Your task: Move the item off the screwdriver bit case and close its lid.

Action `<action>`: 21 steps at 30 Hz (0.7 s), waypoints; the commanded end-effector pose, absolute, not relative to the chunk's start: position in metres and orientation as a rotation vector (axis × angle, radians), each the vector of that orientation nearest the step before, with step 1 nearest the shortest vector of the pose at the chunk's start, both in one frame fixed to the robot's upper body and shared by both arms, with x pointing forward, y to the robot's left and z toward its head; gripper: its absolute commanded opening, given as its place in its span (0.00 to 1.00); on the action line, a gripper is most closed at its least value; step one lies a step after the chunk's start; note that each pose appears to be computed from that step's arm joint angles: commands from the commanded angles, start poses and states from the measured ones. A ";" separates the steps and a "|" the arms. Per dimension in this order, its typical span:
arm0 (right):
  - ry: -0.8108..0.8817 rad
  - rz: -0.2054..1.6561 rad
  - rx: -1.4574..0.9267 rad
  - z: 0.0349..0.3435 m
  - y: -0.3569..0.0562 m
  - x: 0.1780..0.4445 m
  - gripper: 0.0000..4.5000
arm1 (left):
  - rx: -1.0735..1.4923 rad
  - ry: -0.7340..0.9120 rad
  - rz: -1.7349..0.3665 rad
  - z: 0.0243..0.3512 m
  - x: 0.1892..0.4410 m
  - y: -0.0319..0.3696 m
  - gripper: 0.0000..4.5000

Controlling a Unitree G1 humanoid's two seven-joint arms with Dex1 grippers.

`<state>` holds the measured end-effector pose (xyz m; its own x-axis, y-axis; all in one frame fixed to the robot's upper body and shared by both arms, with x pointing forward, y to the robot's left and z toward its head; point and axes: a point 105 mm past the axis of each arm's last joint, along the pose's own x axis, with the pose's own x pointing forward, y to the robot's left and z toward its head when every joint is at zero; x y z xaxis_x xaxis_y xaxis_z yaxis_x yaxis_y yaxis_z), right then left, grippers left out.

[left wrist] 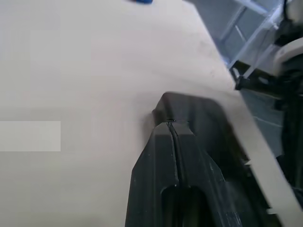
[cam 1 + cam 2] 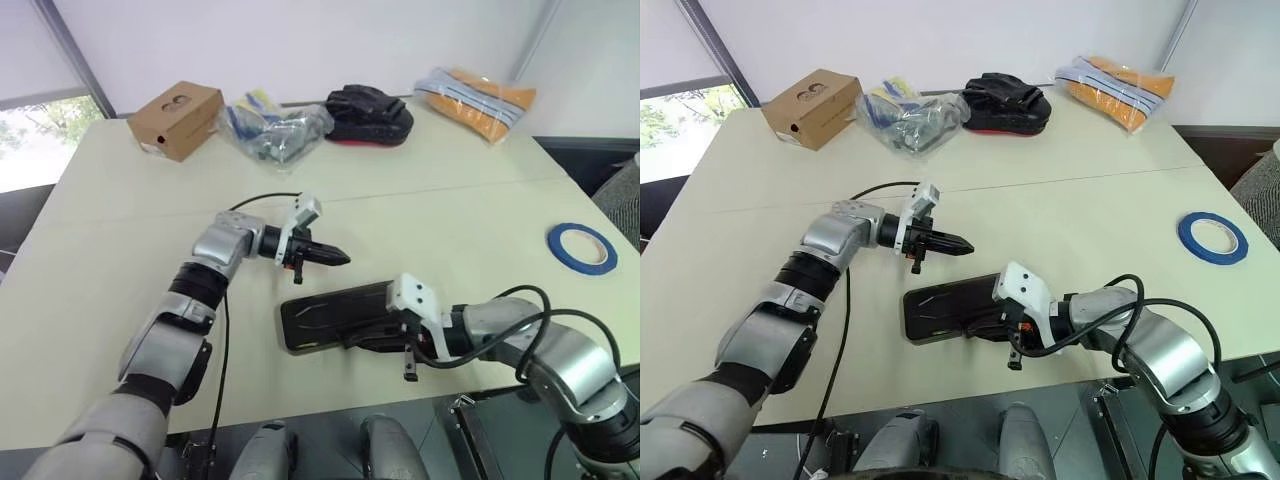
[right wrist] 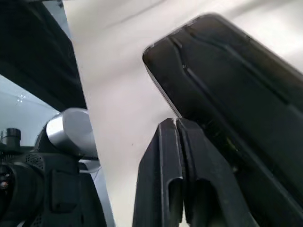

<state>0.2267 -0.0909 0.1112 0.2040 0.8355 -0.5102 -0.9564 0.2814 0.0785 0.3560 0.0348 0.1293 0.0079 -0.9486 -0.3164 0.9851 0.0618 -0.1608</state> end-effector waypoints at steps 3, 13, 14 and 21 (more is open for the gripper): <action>0.511 1.251 -0.320 0.100 -0.089 0.228 0.01 | 0.255 0.382 -1.501 0.109 0.357 0.028 0.00; 0.526 1.077 -0.424 0.082 -0.107 0.252 0.01 | 0.362 0.413 -1.515 0.071 0.347 0.008 0.00; 0.521 1.064 -0.442 0.081 -0.109 0.255 0.01 | 0.363 0.412 -1.522 0.069 0.345 0.006 0.00; 0.476 0.981 -0.513 0.082 -0.114 0.270 0.01 | 0.385 0.432 -1.567 0.052 0.332 0.001 0.00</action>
<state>0.2421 -0.0967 0.0734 0.3084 0.7344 -0.6046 -0.9363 0.3466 -0.0566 0.3485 0.0053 0.0804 0.0251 -0.8959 -0.4435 0.9996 0.0164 0.0235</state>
